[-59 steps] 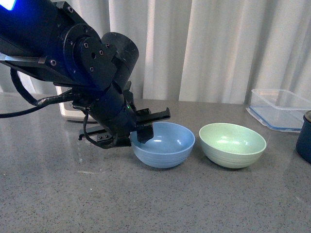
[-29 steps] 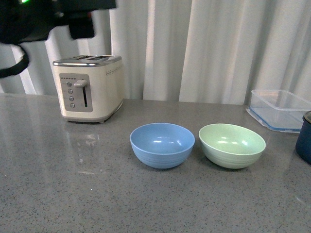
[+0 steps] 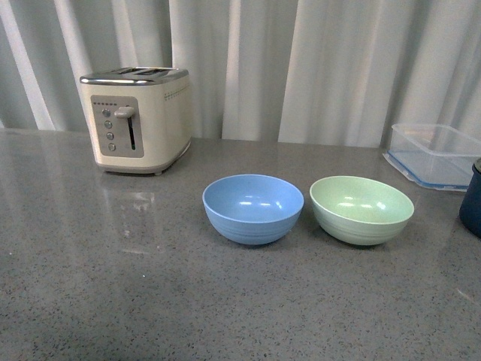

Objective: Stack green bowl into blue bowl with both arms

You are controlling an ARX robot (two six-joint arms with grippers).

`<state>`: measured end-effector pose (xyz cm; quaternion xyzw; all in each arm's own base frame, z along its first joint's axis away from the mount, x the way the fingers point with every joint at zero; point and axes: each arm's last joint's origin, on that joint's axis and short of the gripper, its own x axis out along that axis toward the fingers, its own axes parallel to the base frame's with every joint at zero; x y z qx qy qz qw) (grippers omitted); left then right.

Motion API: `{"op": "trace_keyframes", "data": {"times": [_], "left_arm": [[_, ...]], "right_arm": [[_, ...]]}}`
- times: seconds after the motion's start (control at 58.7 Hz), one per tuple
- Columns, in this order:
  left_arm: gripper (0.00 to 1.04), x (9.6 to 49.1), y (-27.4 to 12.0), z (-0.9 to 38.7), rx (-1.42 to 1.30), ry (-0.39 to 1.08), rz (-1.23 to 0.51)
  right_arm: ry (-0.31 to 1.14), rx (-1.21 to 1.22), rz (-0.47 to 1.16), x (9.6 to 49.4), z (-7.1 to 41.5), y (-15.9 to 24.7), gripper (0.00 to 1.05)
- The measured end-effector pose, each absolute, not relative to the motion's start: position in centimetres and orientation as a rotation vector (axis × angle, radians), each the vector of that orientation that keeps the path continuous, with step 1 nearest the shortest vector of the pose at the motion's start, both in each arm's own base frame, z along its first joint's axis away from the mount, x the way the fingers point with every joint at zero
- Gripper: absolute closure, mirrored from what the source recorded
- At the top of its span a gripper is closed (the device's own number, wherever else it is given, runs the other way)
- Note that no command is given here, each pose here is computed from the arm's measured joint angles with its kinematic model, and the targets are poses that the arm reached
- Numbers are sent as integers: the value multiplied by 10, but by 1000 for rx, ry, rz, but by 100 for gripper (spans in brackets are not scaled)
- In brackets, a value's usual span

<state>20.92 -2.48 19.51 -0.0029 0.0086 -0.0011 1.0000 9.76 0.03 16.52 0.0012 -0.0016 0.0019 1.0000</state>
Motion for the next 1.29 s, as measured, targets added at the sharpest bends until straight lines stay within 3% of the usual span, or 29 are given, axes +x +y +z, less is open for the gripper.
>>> {"op": "trace_keyframes", "data": {"times": [0.562,1.294], "left_arm": [[101,153,0,175,-7,8,0],[101,121,0,174,-7,-23,0]], "right_arm": [[-3,2,4,98,165,0,10],[-3,2,4,98,165,0,10]]}}
